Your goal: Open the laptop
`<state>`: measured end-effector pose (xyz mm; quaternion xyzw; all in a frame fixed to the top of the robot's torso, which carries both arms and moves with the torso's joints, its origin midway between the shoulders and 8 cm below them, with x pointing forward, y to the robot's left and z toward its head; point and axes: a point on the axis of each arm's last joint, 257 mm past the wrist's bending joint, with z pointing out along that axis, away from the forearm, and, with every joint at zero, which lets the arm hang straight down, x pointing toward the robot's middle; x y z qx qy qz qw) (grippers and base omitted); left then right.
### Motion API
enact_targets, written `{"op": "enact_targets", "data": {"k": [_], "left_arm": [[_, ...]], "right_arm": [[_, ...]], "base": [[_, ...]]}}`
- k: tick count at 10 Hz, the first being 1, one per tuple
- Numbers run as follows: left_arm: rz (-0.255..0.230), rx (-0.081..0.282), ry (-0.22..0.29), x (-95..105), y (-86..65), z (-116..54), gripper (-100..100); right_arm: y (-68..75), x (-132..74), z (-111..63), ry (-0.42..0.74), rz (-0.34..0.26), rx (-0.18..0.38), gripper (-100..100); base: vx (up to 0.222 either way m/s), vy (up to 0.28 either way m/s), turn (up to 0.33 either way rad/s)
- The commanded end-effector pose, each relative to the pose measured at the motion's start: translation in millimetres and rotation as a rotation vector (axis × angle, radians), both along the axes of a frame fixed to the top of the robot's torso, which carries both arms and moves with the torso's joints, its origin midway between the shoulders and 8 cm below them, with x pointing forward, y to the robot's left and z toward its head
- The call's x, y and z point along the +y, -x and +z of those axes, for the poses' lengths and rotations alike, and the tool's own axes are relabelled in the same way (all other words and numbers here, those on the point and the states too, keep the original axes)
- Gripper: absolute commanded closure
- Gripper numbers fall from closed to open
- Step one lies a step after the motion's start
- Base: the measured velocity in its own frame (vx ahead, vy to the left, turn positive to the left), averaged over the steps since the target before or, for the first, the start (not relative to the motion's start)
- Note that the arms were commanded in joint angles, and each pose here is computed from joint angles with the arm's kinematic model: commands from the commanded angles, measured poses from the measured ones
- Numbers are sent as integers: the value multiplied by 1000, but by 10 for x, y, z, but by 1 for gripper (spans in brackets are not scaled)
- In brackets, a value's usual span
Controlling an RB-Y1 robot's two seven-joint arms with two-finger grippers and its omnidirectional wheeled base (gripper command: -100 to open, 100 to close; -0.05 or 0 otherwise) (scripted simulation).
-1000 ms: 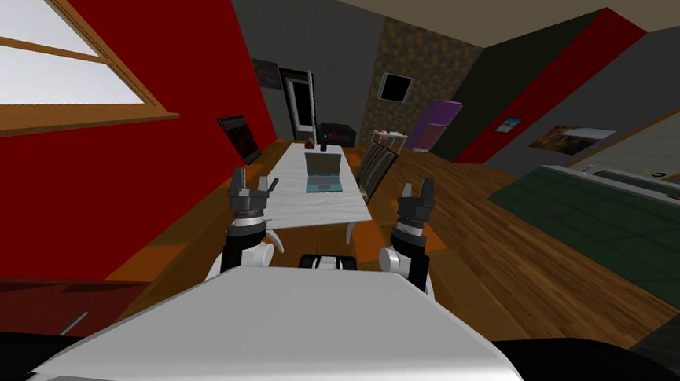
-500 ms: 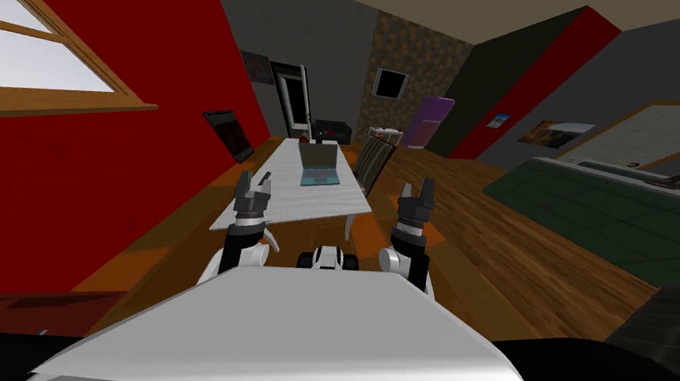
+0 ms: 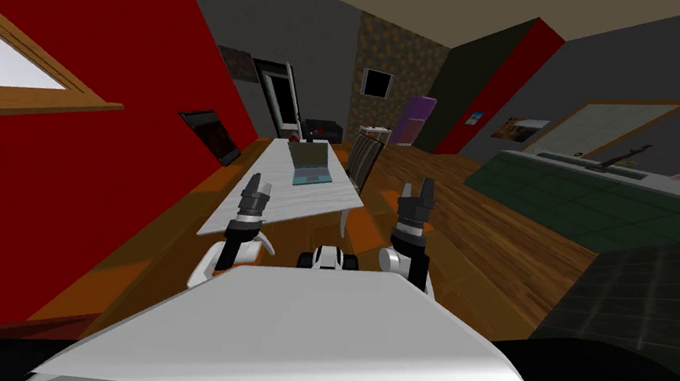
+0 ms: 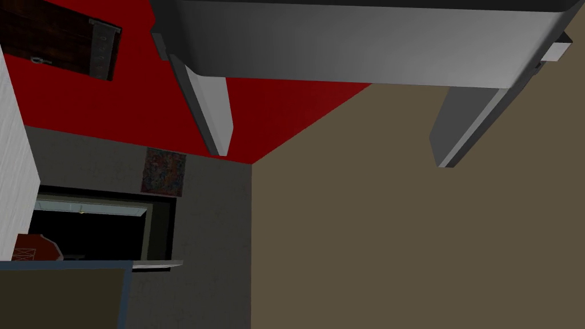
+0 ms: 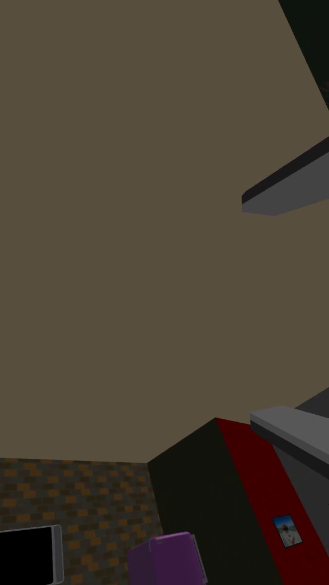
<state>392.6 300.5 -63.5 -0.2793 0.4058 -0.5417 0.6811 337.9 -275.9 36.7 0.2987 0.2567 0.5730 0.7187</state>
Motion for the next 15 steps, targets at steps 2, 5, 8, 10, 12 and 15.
{"op": "enact_targets", "data": {"k": [2, 5, 8, 10, 12, 15], "left_arm": [[36, 79, -81, 271, -168, -301, -100], [83, 132, -159, 609, -319, -447, -100], [120, 181, -190, 859, -397, -616, -100], [157, 213, -222, 1101, -462, -690, -100], [200, 248, -251, 1372, -516, -767, -100], [246, 279, -277, 1657, -559, -816, -100]], "right_arm": [[0, 0, 0, 0, 0, 0, 0], [0, 0, 0, 0, 0, 0, 0], [0, 0, 0, 0, 0, 0, 0], [0, 0, 0, 0, 0, 0, 0], [0, 0, 0, 0, 0, 0, 0], [0, 0, 0, 0, 0, 0, 0]], "base": [[-30, -15, -181], [-28, -14, -162], [-23, -12, -134], [-20, -10, -152], [-21, -12, -178], [-12, -7, -99]]}}
